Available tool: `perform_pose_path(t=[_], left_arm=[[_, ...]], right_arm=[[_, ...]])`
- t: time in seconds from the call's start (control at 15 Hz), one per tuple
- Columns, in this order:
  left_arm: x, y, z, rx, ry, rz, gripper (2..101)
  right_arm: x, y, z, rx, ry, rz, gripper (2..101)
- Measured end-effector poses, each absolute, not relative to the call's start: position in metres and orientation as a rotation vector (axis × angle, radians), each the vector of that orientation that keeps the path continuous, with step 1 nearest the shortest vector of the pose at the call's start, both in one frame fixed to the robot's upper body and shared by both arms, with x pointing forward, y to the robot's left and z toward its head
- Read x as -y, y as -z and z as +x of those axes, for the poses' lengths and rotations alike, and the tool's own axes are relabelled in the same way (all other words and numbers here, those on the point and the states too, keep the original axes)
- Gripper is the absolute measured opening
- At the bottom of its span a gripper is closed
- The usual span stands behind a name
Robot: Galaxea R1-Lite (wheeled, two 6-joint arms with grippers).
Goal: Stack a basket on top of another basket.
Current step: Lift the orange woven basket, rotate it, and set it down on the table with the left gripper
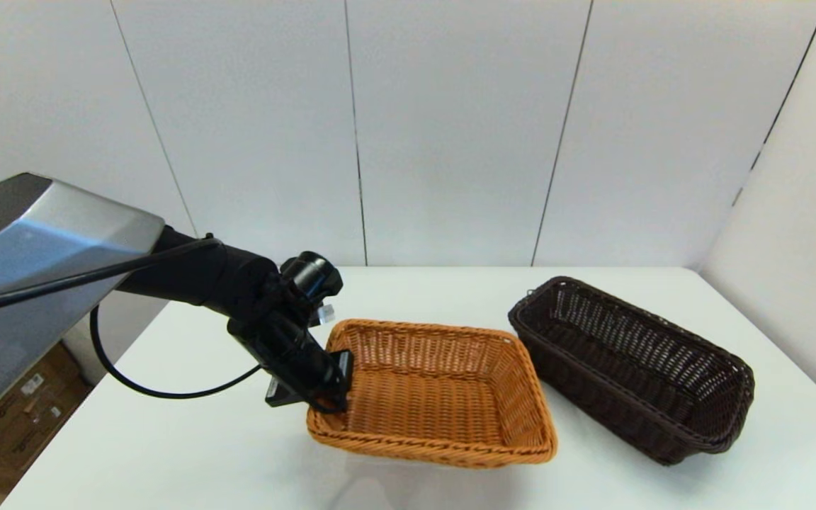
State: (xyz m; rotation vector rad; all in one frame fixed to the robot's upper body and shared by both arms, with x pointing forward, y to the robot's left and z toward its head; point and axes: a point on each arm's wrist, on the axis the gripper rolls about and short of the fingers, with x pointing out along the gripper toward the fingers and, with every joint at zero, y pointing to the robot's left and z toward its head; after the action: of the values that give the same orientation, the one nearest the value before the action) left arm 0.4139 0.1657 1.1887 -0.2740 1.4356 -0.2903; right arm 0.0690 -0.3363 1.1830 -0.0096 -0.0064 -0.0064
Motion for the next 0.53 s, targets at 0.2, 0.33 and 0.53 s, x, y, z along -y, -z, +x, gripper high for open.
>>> perform_pose_path(t=[0.2,0.33,0.53], left_arm=[[-0.161,-1.182,0.415,-1.444,0.303,-0.257,15.0],[-0.157,-1.178,0.414,-1.453,0.308,-0.248,14.9],[-0.157,-1.176,0.415,-1.459,0.303,-0.246,14.9]], right_arm=[[0.336,-1.183,0.069,0.007,0.006,-0.01,98.0],[0.336,-1.183,0.069,0.007,0.007,-0.01,98.0],[0.336,-1.183,0.069,0.007,0.006,-0.009,98.0]])
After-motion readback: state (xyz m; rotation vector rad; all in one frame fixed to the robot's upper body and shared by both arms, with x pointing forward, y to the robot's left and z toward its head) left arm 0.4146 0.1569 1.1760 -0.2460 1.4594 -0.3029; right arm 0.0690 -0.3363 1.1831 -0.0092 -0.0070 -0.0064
